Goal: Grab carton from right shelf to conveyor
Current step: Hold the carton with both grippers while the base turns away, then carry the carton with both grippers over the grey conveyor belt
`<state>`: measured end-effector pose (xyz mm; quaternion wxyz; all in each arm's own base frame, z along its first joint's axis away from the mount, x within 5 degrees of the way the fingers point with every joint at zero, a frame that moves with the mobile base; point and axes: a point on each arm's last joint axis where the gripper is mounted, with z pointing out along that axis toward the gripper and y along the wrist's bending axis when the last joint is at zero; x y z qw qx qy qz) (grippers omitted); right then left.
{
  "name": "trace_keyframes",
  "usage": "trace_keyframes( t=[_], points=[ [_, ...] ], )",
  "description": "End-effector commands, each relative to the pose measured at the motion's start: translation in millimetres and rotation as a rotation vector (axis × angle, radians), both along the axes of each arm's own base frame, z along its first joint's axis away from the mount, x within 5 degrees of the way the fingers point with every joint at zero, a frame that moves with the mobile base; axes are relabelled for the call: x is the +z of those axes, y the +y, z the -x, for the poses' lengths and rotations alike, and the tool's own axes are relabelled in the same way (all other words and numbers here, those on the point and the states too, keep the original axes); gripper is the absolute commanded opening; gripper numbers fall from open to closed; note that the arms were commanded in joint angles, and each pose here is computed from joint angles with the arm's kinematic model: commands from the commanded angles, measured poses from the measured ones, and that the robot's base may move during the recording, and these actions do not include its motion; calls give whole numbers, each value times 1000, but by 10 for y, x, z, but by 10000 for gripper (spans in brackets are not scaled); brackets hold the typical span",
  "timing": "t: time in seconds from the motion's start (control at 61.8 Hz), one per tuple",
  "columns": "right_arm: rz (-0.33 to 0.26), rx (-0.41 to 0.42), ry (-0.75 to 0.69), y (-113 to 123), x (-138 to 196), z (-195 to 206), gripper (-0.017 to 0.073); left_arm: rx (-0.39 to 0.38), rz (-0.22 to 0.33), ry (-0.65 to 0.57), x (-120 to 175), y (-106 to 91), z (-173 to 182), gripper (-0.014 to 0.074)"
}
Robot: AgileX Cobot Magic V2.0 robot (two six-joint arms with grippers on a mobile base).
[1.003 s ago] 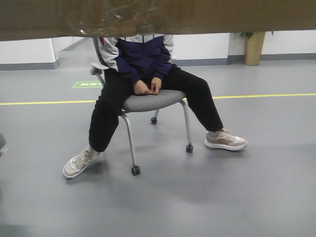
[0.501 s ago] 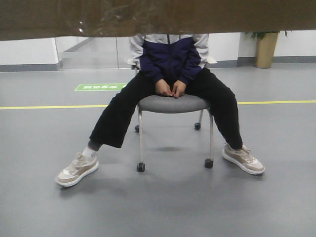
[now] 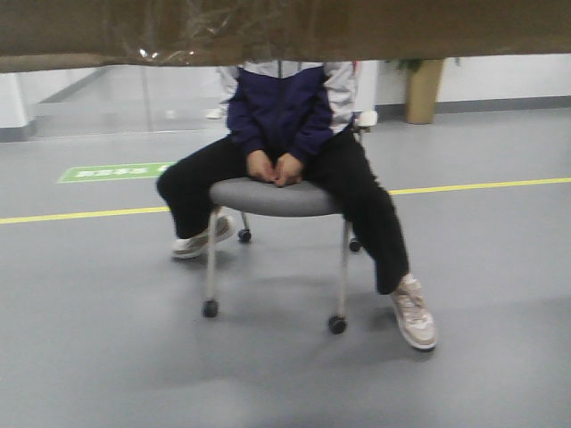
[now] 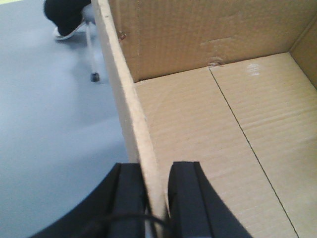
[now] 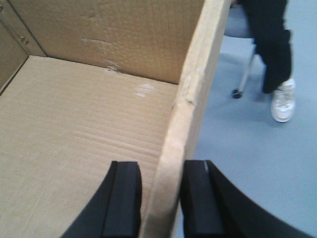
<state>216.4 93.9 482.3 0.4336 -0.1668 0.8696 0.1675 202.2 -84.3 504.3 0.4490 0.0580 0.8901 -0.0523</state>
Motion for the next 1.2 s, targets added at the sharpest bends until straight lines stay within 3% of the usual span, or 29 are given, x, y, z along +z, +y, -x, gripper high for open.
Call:
trace_keyframes(
  t=[0.0, 0.598, 1.181],
  points=[
    [3, -2, -68, -23, 68, 12, -66, -16, -3, -42, 60, 15, 46, -20],
    [-5, 0, -71, -18, 73, 11, -66, -3, -21, -52, 65, 34, 39, -20],
    [-12, -3, -87, -17, 87, 3, -66, 118, -185, -140, 128, 206, -8, -20]
  ],
)
